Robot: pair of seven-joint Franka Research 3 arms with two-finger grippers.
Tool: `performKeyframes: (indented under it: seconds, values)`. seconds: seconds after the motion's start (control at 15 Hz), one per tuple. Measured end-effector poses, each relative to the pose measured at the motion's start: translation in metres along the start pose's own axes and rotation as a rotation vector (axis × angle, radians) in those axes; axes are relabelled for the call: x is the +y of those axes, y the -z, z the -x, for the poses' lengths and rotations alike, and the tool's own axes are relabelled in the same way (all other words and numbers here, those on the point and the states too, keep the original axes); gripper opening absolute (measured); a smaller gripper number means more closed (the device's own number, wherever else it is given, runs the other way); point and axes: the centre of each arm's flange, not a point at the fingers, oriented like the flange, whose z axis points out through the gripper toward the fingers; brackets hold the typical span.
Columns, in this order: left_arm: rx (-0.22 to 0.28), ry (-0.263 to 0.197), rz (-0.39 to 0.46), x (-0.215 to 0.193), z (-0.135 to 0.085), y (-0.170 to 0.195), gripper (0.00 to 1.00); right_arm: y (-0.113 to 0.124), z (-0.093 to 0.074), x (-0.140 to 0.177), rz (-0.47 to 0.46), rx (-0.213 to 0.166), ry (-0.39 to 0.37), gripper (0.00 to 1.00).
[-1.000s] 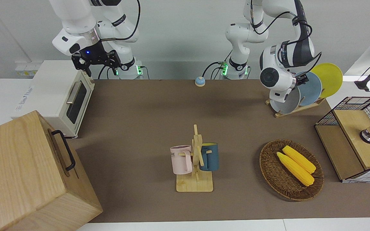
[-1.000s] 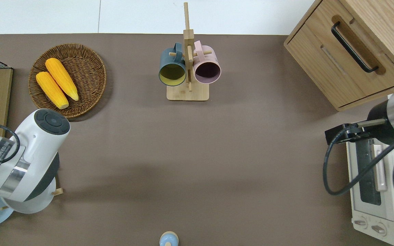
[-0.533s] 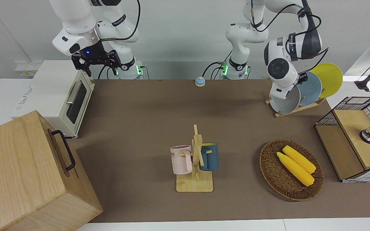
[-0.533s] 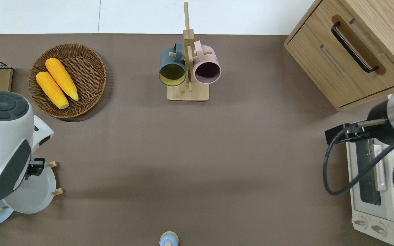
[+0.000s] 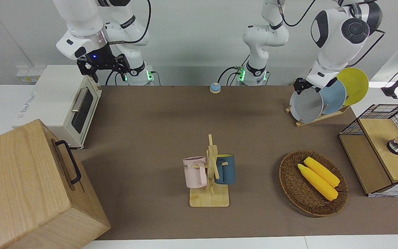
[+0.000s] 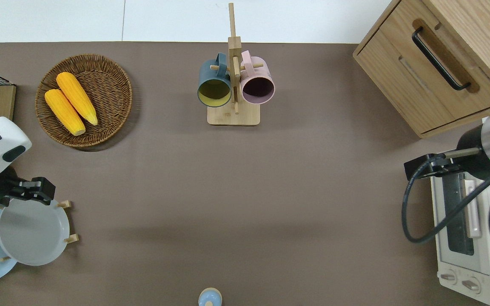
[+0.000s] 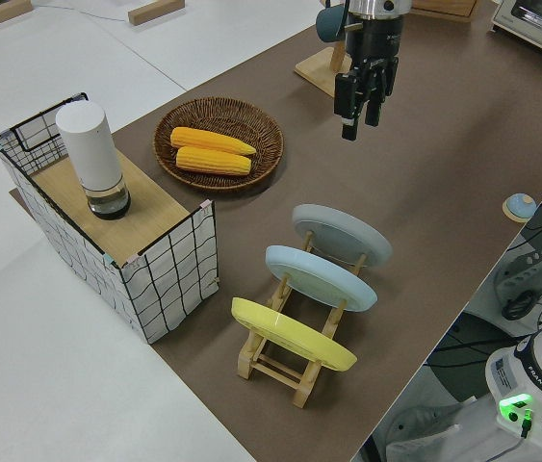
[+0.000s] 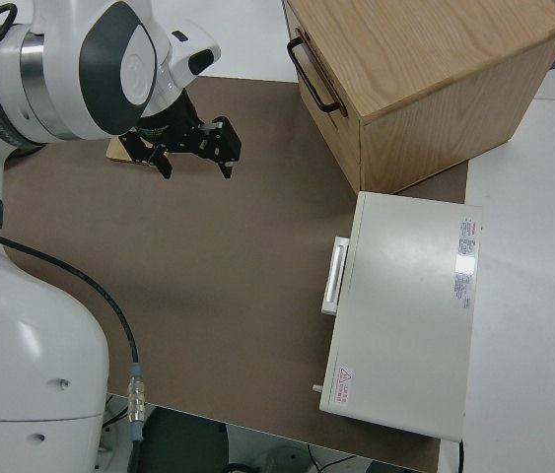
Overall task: Pick gray plate from table and place it on lower plate rack with left arm
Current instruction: 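Open the left gripper and withdraw it away from the rack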
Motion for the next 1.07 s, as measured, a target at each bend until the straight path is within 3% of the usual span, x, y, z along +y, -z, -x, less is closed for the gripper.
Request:
performKeyframes:
  seconds: [0.13,0.27,0.53,0.87,1.07]
  values:
    - [0.022,0.001,0.046,0.001,0.0,0.01,0.85,0.0,0.0,0.0,0.0,0.0,0.0,0.99]
    - [0.038,0.0,0.06,0.001,0.001,0.018,1.0,0.0,0.0,0.0,0.0,0.0,0.0,0.99]
    - [0.082,-0.005,0.101,0.004,-0.002,0.034,1.0,0.0,0.0,0.0,0.0,0.0,0.0,0.99]
    - [0.144,-0.09,0.156,0.01,-0.006,0.053,1.0,0.0,0.0,0.0,0.0,0.0,0.0,0.99]
    - [0.15,-0.108,0.152,0.009,-0.008,0.054,1.0,0.0,0.0,0.0,0.0,0.0,0.0,0.99]
